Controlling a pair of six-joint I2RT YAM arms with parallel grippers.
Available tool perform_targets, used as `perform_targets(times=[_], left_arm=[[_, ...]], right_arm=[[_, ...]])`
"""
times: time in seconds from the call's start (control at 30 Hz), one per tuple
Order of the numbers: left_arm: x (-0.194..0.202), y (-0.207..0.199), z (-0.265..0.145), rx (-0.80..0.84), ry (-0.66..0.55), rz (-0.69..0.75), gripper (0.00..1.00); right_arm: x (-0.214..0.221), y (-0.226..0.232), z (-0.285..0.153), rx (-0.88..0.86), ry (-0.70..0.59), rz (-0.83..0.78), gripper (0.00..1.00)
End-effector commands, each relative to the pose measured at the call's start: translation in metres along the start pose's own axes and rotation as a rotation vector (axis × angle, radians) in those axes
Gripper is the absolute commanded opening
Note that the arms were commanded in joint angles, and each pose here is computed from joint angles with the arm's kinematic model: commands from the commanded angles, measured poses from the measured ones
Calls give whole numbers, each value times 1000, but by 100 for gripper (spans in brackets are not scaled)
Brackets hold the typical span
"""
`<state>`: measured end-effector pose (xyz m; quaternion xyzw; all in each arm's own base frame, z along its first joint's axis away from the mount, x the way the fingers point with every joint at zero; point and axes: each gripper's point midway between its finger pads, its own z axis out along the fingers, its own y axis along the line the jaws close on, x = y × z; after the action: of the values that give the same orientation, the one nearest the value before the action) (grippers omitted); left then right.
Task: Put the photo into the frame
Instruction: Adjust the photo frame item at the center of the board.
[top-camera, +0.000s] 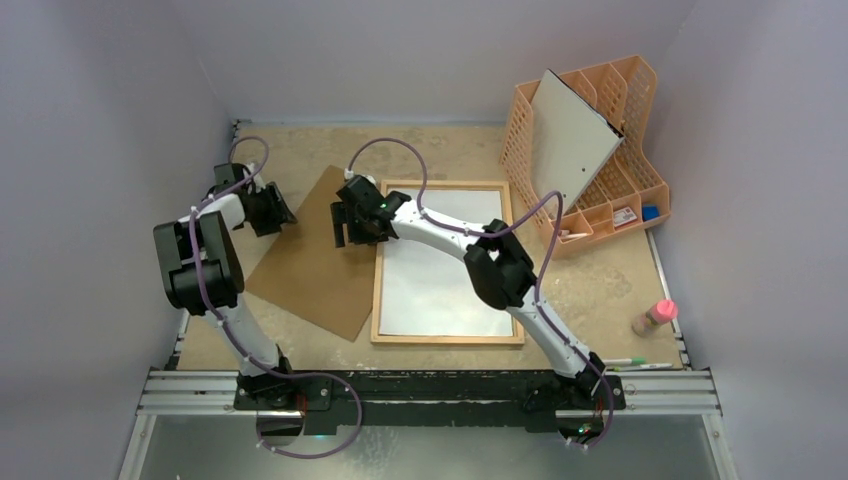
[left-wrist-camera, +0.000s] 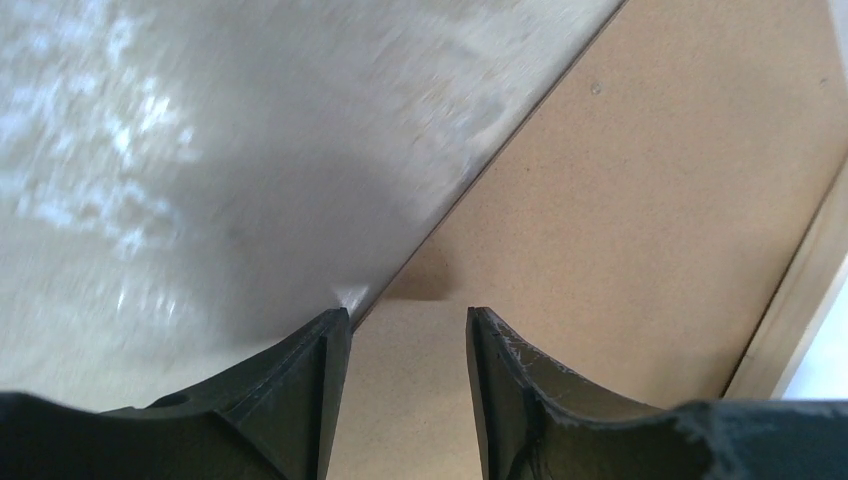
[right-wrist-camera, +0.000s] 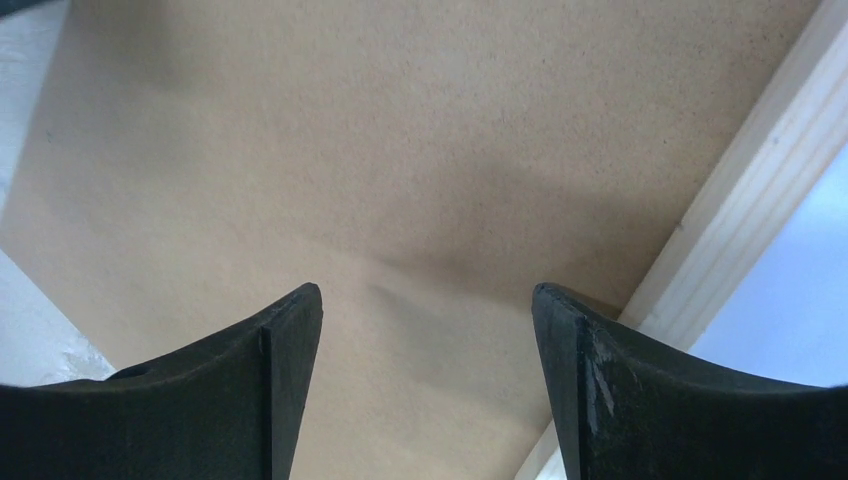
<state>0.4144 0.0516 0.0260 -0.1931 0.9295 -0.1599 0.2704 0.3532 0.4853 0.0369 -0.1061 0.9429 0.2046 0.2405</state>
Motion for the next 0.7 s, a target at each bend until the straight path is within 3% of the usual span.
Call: perform_targets(times=[0.0, 0.17, 0.4, 0.67], left_arm=[[100, 44, -28, -261, 300, -171, 49], [109, 72, -57, -427, 256, -217, 50], [99, 72, -74, -462, 182, -232, 52], [18, 17, -101, -224, -58, -104, 57]], right_arm=[[66, -29, 48, 8, 188, -76, 79], [86, -14, 59, -77, 230, -133, 77], [76, 24, 51, -176, 190, -246, 77], [6, 50, -33, -187, -32, -163, 78]])
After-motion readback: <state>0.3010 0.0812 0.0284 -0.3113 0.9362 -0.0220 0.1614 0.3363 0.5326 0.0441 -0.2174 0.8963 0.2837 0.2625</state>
